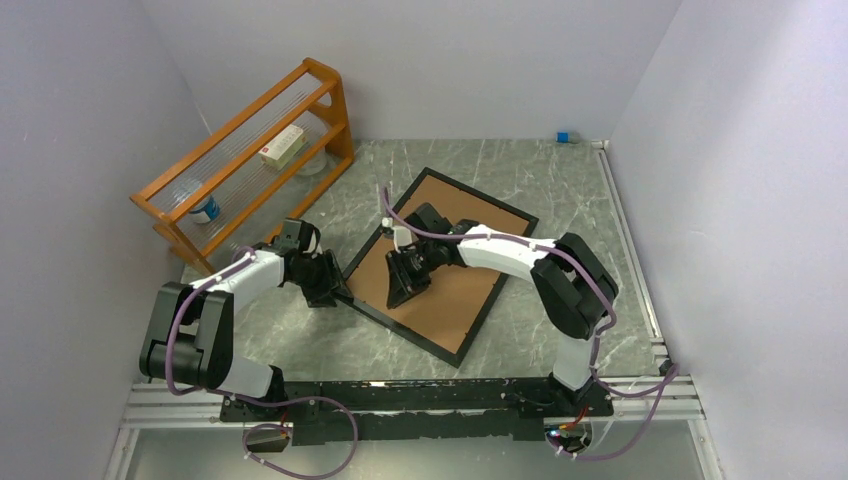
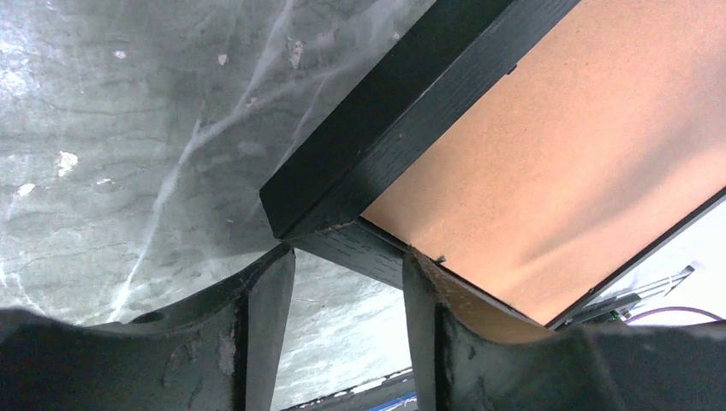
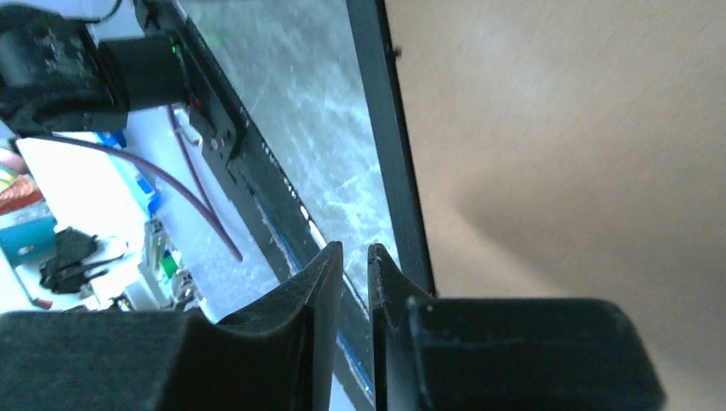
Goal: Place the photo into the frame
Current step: Install the photo frame at the center of the board.
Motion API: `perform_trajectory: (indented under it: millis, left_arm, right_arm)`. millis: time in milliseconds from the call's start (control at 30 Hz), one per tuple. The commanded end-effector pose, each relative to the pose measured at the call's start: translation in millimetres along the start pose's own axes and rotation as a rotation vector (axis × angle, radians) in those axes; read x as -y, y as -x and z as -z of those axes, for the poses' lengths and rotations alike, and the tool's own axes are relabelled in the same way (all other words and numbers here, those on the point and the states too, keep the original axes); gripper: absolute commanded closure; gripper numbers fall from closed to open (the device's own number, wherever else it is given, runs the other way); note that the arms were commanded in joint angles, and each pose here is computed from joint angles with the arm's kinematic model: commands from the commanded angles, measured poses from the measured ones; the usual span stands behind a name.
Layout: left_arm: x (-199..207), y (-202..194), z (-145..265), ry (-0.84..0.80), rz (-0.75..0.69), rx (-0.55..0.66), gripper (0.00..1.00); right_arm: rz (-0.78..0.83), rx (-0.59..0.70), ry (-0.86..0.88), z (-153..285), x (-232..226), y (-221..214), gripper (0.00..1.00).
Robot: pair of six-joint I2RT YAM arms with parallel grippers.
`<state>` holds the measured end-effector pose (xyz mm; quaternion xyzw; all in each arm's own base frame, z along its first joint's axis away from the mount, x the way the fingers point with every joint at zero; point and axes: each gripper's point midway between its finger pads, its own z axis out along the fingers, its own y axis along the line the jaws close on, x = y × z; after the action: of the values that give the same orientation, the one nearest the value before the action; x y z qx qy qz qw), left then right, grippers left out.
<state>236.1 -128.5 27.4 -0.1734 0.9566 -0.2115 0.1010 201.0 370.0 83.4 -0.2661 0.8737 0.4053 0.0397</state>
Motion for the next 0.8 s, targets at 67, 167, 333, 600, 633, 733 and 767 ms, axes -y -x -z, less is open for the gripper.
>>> perform_trajectory:
  millis: [67,167,333,600,633,733,767]
  left_arm:
    - [-12,-4,-7,0.057,0.019,-0.021,0.57]
    - [-16,-4,-8,0.079,0.024,-0.025,0.64]
    - [-19,-2,-7,0.102,0.021,-0.016,0.68]
    - [-20,-3,-7,0.105,0.019,-0.018,0.7]
    - [-20,-3,-7,0.105,0.017,-0.017,0.7]
    - [-21,-2,-6,0.11,0.013,-0.014,0.7]
    - [-21,-2,-6,0.111,0.013,-0.014,0.7]
  right_arm:
    - [-0.019,-0.054,0.102,1,-12,-32,0.87]
    - [-0.051,-0.088,0.063,-3,0,-44,0.94]
    - [-0.077,-0.118,-0.035,-6,23,-56,0.97]
    - [-0.075,-0.125,-0.164,-11,54,-55,1.0]
    - [-0.069,-0.127,-0.17,-11,56,-55,1.0]
    - [-0.054,-0.135,-0.196,-9,62,-55,1.0]
    - [-0.056,-0.143,-0.198,-8,64,-56,1.0]
